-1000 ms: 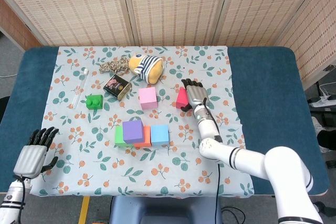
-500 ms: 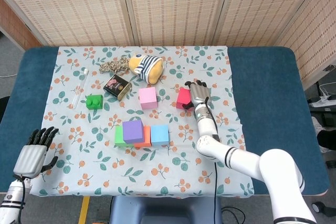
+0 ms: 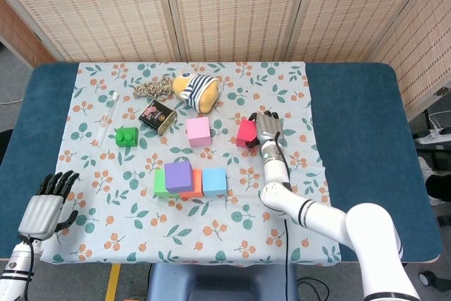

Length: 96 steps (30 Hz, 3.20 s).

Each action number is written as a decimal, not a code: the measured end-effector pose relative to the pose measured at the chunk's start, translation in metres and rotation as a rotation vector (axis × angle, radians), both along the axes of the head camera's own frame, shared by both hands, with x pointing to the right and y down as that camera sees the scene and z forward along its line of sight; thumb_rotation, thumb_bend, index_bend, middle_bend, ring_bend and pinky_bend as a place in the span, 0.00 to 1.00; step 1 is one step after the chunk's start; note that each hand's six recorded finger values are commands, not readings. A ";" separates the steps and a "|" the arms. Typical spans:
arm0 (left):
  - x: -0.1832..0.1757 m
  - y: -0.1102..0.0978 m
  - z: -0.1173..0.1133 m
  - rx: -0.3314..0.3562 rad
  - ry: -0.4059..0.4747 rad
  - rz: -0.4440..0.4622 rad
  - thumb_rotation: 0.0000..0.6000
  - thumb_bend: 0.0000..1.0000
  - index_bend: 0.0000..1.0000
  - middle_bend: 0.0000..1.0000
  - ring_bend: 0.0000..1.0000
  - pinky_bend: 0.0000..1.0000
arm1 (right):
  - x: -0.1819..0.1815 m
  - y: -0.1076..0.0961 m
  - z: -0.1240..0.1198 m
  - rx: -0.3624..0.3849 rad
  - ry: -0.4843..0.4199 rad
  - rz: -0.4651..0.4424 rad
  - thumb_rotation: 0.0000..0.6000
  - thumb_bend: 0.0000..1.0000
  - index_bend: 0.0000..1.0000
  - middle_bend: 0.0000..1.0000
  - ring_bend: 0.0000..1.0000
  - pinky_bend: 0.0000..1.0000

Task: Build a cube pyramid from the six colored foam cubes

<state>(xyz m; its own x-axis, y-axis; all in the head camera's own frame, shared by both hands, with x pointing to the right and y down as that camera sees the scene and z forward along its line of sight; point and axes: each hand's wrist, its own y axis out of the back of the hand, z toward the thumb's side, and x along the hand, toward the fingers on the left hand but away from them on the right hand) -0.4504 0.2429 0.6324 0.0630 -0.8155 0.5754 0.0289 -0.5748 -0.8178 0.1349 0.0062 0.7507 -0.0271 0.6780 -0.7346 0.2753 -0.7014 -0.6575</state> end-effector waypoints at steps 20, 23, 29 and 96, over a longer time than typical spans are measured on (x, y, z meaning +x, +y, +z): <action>0.005 0.003 0.003 -0.004 -0.011 0.018 1.00 0.35 0.00 0.04 0.00 0.05 | -0.024 -0.001 -0.068 0.034 -0.149 -0.154 1.00 0.41 0.58 0.46 0.21 0.02; 0.007 0.004 0.002 -0.002 -0.012 0.022 1.00 0.35 0.00 0.04 0.00 0.05 | -0.029 0.007 -0.088 0.029 -0.192 -0.205 1.00 0.41 0.58 0.46 0.21 0.02; 0.009 0.005 0.001 0.002 -0.005 0.027 1.00 0.35 0.00 0.04 0.00 0.05 | -0.032 0.035 -0.117 -0.007 -0.237 -0.307 1.00 0.42 0.58 0.46 0.21 0.02; 0.003 0.003 -0.014 0.024 0.043 0.011 1.00 0.35 0.00 0.02 0.00 0.05 | -0.111 0.089 -0.112 -0.089 -0.230 -0.410 1.00 0.34 0.00 0.17 0.07 0.02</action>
<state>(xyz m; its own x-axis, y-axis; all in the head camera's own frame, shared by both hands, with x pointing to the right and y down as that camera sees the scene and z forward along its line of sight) -0.4477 0.2462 0.6183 0.0962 -0.8280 0.5525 -0.0004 -0.5551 -0.8318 0.0242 0.0949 0.6392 0.3995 0.5332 -0.7457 0.0959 -0.8333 -0.5445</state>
